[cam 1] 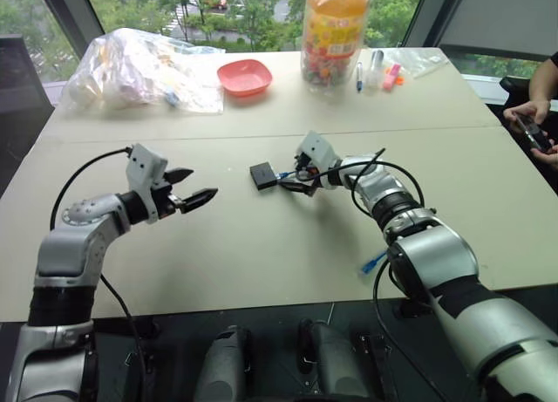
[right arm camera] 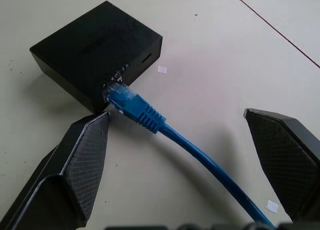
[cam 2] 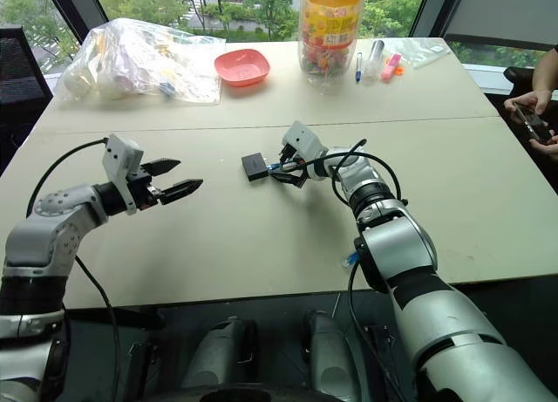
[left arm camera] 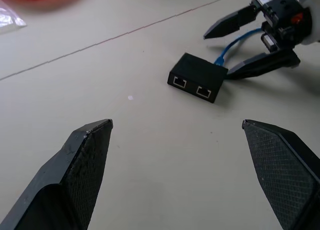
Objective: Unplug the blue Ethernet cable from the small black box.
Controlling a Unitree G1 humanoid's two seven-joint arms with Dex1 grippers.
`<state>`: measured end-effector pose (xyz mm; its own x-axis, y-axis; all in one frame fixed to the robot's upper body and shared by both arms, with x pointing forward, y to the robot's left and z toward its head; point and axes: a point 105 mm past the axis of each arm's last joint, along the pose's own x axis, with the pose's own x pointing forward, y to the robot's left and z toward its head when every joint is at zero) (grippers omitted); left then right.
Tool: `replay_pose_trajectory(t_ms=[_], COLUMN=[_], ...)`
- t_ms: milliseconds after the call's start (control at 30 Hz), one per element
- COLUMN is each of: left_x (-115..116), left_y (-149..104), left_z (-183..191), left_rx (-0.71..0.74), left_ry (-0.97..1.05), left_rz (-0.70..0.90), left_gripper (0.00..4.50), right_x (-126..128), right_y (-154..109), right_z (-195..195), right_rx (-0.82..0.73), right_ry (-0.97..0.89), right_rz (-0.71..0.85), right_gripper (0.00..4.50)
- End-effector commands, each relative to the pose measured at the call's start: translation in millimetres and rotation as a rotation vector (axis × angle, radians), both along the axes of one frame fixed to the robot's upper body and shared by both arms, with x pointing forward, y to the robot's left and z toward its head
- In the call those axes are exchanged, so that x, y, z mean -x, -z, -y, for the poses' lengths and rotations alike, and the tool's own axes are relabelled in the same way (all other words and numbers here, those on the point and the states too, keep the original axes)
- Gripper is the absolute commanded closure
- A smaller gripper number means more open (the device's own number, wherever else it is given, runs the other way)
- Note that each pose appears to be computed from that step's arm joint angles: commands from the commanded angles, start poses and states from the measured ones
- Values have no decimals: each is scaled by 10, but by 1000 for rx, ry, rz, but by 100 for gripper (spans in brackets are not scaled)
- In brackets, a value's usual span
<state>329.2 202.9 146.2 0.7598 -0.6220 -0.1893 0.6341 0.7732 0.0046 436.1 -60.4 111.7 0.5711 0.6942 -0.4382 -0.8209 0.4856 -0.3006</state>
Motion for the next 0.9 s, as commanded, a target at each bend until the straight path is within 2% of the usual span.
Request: replay_pose_trajectory(t_ms=[33,67,300,400,433,500,567,633,733,900], left_x=[48,50,-33,-119,-169,-262,-452,-565,-640,-809], left_y=[-197,-184,-227,-245,-252,-270,-342,-422,-511,-649], left_z=[-44,-47,-57,-75,-71,-59,-19,56,217,367], left_rx=[15,12,11,17,21,41,159,275,378,442], left_ry=[-36,-41,-49,-46,-36,-17,20,85,233,314], left_rz=[69,66,80,85,85,83,45,-1,-69,-90], left_gripper=[15,15,15,15,15,15,15,15,15,15], right_x=[124,146,287,278,238,159,38,53,138,292], right_y=[238,243,336,297,224,52,-324,-589,-825,-1026], right_z=[-132,-172,-199,-112,-81,-52,-10,-24,-43,-76], right_rx=[70,78,168,196,197,192,245,267,277,302], right_ry=[-69,-96,-243,-264,-258,-244,-211,-218,-222,-232], right_rz=[-57,-55,-78,-50,3,131,448,666,862,1034], right_gripper=[56,87,445,445,445,445,445,445,445,445])
